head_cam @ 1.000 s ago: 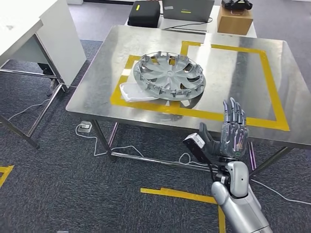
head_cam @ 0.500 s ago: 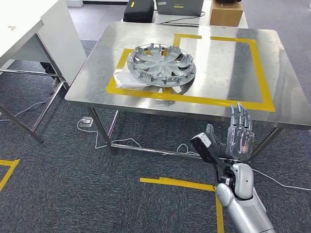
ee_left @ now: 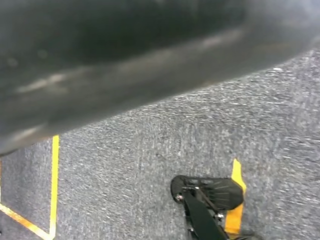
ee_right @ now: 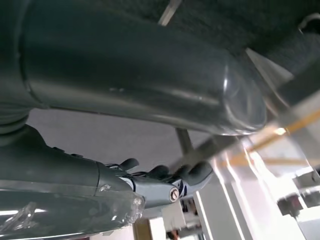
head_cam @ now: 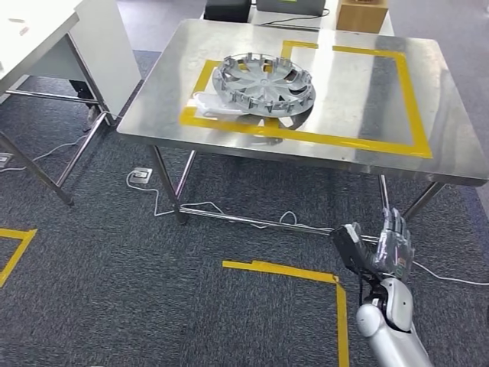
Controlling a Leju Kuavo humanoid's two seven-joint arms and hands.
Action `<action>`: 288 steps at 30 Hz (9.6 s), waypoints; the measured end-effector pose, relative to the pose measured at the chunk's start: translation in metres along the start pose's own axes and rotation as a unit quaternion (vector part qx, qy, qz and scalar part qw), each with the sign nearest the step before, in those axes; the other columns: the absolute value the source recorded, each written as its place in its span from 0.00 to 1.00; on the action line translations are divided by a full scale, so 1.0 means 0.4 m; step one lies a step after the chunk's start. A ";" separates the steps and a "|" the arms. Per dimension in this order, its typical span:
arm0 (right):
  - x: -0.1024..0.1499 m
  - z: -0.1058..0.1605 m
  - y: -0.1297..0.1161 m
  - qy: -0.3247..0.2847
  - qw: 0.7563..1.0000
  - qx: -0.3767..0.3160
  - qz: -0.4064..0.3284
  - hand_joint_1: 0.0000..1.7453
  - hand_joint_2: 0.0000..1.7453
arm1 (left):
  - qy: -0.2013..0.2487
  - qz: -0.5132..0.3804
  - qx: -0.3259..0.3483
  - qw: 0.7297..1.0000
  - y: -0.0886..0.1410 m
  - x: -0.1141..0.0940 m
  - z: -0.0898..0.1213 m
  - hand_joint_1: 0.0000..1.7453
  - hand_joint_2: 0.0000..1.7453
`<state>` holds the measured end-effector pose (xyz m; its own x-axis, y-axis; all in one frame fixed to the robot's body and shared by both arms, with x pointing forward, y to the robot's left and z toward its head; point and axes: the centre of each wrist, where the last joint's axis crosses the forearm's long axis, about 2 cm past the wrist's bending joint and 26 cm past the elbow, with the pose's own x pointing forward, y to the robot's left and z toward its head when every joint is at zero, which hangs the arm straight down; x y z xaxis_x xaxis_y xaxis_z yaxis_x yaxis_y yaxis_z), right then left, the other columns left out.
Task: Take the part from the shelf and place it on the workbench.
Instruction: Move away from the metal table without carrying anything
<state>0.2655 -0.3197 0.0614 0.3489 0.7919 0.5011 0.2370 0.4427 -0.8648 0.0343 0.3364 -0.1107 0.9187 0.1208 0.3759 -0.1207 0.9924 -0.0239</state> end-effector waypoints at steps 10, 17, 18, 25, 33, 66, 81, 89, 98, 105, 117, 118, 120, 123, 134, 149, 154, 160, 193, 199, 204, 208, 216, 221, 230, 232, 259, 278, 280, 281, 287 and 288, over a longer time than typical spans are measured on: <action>-0.218 0.098 0.132 0.175 0.971 0.160 -0.044 0.00 0.00 | 0.006 -0.009 0.002 1.000 -0.008 0.008 -0.003 0.00 0.00; -0.308 0.198 0.187 0.288 0.919 0.266 -0.036 0.00 0.00 | 0.005 -0.014 -0.002 1.000 -0.018 0.019 -0.007 0.00 0.00; -0.318 0.215 0.194 0.306 0.908 0.284 -0.038 0.00 0.00 | 0.005 -0.015 -0.003 1.000 -0.019 0.023 -0.008 0.00 0.00; -0.357 0.345 0.232 0.421 0.819 0.378 -0.091 0.00 0.00 | -0.006 -0.021 0.016 1.000 -0.037 0.054 -0.017 0.00 0.00; -0.384 0.429 0.240 0.500 0.757 0.405 -0.113 0.00 0.00 | -0.012 -0.019 0.008 1.000 -0.084 0.070 -0.024 0.00 0.00; -0.373 0.473 0.254 0.577 0.707 0.312 -0.264 0.00 0.00 | 0.031 -0.036 0.028 0.998 -0.011 0.038 -0.012 0.00 0.00; -0.372 0.468 0.254 0.576 0.704 0.307 -0.280 0.00 0.00 | 0.030 -0.037 0.022 0.999 -0.006 0.038 -0.011 0.00 0.00; -0.374 0.476 0.254 0.578 0.698 0.314 -0.283 0.00 0.00 | 0.016 -0.035 0.008 0.999 -0.012 0.038 -0.012 0.00 0.00; -0.385 0.499 0.252 0.583 0.692 0.315 -0.286 0.00 0.00 | 0.019 -0.030 0.007 0.999 -0.015 0.031 -0.010 0.00 0.00; -0.390 0.507 0.249 0.582 0.701 0.307 -0.277 0.00 0.00 | 0.021 -0.029 0.007 0.999 -0.014 0.028 -0.009 0.00 0.00; -0.398 0.514 0.244 0.584 0.718 0.287 -0.247 0.00 0.00 | 0.028 -0.027 0.003 0.999 -0.016 0.015 -0.006 0.00 0.00; -0.397 0.514 0.245 0.584 0.719 0.287 -0.245 0.00 0.00 | 0.028 -0.027 0.004 0.999 -0.014 0.015 -0.006 0.00 0.00; -0.396 0.514 0.246 0.581 0.721 0.289 -0.241 0.00 0.00 | 0.028 -0.028 0.005 0.999 -0.011 0.015 -0.006 0.00 0.00; -0.395 0.516 0.246 0.577 0.726 0.293 -0.234 0.00 0.00 | 0.032 -0.027 0.005 0.999 -0.011 0.007 -0.003 0.00 0.00; -0.392 0.511 0.247 0.561 0.741 0.301 -0.211 0.00 0.00 | 0.038 -0.026 0.002 0.999 -0.016 0.006 -0.003 0.00 0.00; -0.390 0.510 0.248 0.554 0.746 0.308 -0.203 0.00 0.00 | 0.039 -0.025 0.000 0.999 -0.017 0.007 -0.004 0.00 0.00; -0.388 0.509 0.249 0.547 0.750 0.316 -0.197 0.00 0.00 | 0.043 -0.025 0.001 0.999 -0.015 -0.003 -0.001 0.00 0.00; -0.388 0.522 0.251 0.536 0.751 0.337 -0.187 0.00 0.00 | 0.044 -0.025 0.000 0.999 -0.014 -0.002 -0.001 0.00 0.00; -0.389 0.519 0.250 0.513 0.764 0.363 -0.149 0.00 0.00 | 0.052 -0.025 0.001 0.998 -0.007 -0.006 0.001 0.00 0.00; -0.389 0.519 0.250 0.514 0.763 0.363 -0.149 0.00 0.00 | 0.048 -0.025 0.000 0.999 -0.007 0.004 -0.002 0.00 0.00; -0.384 0.515 0.253 0.516 0.760 0.367 -0.146 0.00 0.00 | 0.050 -0.026 0.000 0.998 -0.007 0.006 -0.003 0.00 0.00; -0.383 0.520 0.254 0.516 0.760 0.372 -0.137 0.00 0.00 | 0.053 -0.027 -0.001 0.998 -0.008 0.008 -0.003 0.00 0.00; -0.376 0.515 0.257 0.510 0.764 0.374 -0.131 0.00 0.00 | 0.058 -0.027 -0.002 0.998 -0.006 0.002 -0.001 0.00 0.00; -0.377 0.522 0.257 0.511 0.763 0.374 -0.129 0.00 0.00 | 0.056 -0.027 -0.002 0.998 -0.006 0.007 -0.003 0.00 0.00; -0.373 0.514 0.258 0.509 0.765 0.373 -0.129 0.00 0.00 | 0.058 -0.027 0.000 0.998 -0.002 0.004 -0.001 0.00 0.00; -0.372 0.511 0.259 0.508 0.766 0.373 -0.130 0.00 0.00 | 0.060 -0.027 0.000 0.998 -0.002 -0.002 0.000 0.00 0.00; -0.367 0.518 0.262 0.490 0.776 0.384 -0.100 0.00 0.00 | 0.060 -0.022 -0.004 0.998 -0.003 0.001 -0.001 0.00 0.00; -0.365 0.515 0.262 0.487 0.778 0.386 -0.095 0.00 0.00 | 0.067 -0.018 -0.006 0.998 -0.006 -0.013 0.003 0.00 0.00; -0.367 0.519 0.262 0.487 0.778 0.387 -0.093 0.00 0.00 | 0.065 -0.017 -0.006 0.998 -0.007 -0.007 0.001 0.00 0.00; -0.367 0.521 0.261 0.487 0.778 0.387 -0.091 0.00 0.00 | 0.063 -0.017 -0.006 0.998 -0.007 -0.004 0.000 0.00 0.00; -0.365 0.520 0.263 0.483 0.779 0.390 -0.088 0.00 0.00 | 0.065 -0.017 -0.006 0.998 -0.005 -0.008 0.002 0.00 0.00; -0.364 0.520 0.263 0.482 0.780 0.390 -0.087 0.00 0.00 | 0.064 -0.018 -0.006 0.998 -0.004 -0.005 0.001 0.00 0.00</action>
<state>0.0511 -0.3008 -0.1095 0.9816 0.1737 0.0798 -0.1357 0.9273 -0.3489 0.0327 0.3346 -0.1111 0.9628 0.0871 0.2558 -0.0838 0.9962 -0.0240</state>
